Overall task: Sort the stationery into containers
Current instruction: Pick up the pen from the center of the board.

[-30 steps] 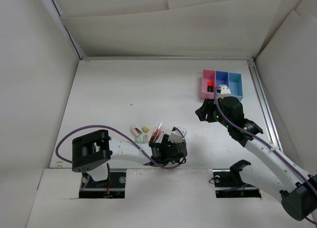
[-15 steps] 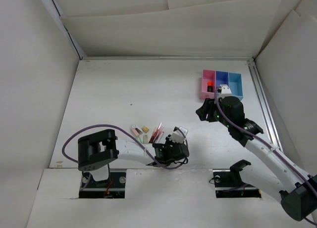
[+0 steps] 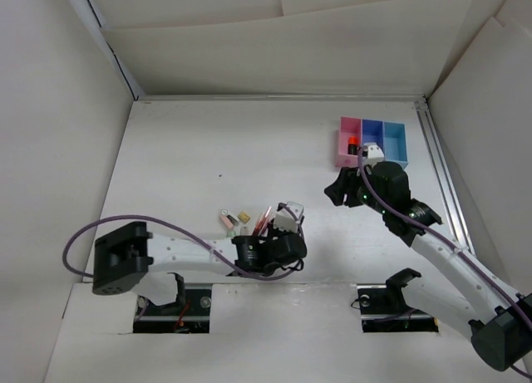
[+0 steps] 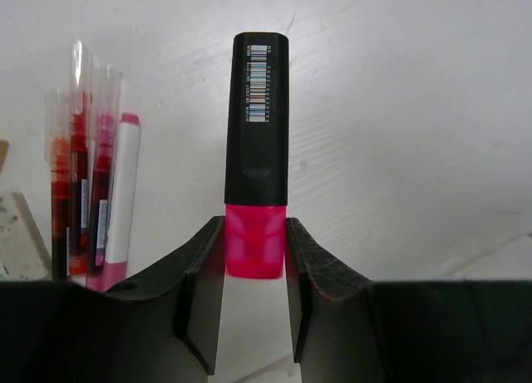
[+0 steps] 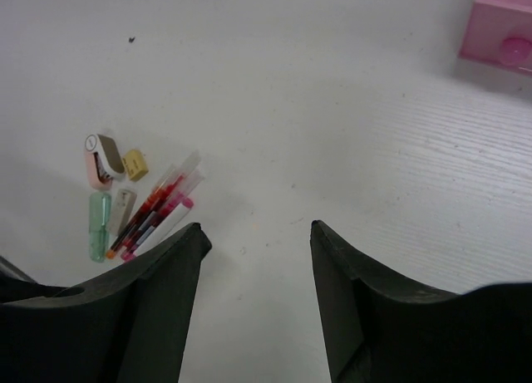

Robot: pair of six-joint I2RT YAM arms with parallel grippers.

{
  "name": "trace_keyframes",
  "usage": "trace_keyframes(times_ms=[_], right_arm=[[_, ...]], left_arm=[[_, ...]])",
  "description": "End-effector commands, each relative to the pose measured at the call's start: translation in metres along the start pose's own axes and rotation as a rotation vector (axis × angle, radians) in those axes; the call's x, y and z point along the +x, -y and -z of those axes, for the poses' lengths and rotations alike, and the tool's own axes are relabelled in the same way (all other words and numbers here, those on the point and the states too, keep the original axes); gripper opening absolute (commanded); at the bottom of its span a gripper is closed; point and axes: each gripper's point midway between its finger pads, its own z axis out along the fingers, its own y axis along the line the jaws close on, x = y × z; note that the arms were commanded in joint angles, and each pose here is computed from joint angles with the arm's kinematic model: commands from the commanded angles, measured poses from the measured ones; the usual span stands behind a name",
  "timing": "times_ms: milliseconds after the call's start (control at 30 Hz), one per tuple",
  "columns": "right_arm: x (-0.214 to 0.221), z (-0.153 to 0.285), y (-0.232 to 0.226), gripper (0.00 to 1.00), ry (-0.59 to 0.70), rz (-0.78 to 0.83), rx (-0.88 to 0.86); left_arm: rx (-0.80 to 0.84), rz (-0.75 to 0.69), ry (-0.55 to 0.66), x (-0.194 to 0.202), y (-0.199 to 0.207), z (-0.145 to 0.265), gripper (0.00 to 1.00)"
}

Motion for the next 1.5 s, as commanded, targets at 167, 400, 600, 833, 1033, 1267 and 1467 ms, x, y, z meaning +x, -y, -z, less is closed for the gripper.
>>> trace_keyframes(times_ms=[167, 400, 600, 833, 1033, 1267, 1467], right_arm=[[-0.032, 0.017, -0.059, 0.62, 0.055, 0.000, -0.302], [-0.045, 0.032, -0.095, 0.67, 0.058, -0.027, -0.492], [-0.045, 0.029, -0.103, 0.70, 0.049, -0.040, -0.549], [-0.039, 0.018, -0.104, 0.68, 0.022, -0.061, -0.560], [-0.036, 0.015, -0.110, 0.58, 0.010, -0.072, -0.592], [-0.029, 0.012, -0.112, 0.40, -0.008, -0.088, -0.606], [-0.026, 0.010, -0.109, 0.30, -0.011, -0.092, -0.595]], left_arm=[[0.107, 0.143, 0.178, -0.073, 0.007, 0.049, 0.10], [0.154, 0.186, 0.280, -0.109, 0.006, 0.073, 0.10], [0.216, 0.181, 0.328, -0.123, 0.016, 0.081, 0.10], [0.267, 0.172, 0.359, -0.139, 0.032, 0.086, 0.11], [0.279, 0.159, 0.365, -0.142, 0.038, 0.085, 0.12], [0.264, 0.151, 0.381, -0.149, 0.042, 0.083, 0.12], [0.216, 0.140, 0.381, -0.146, 0.036, 0.076, 0.12]])
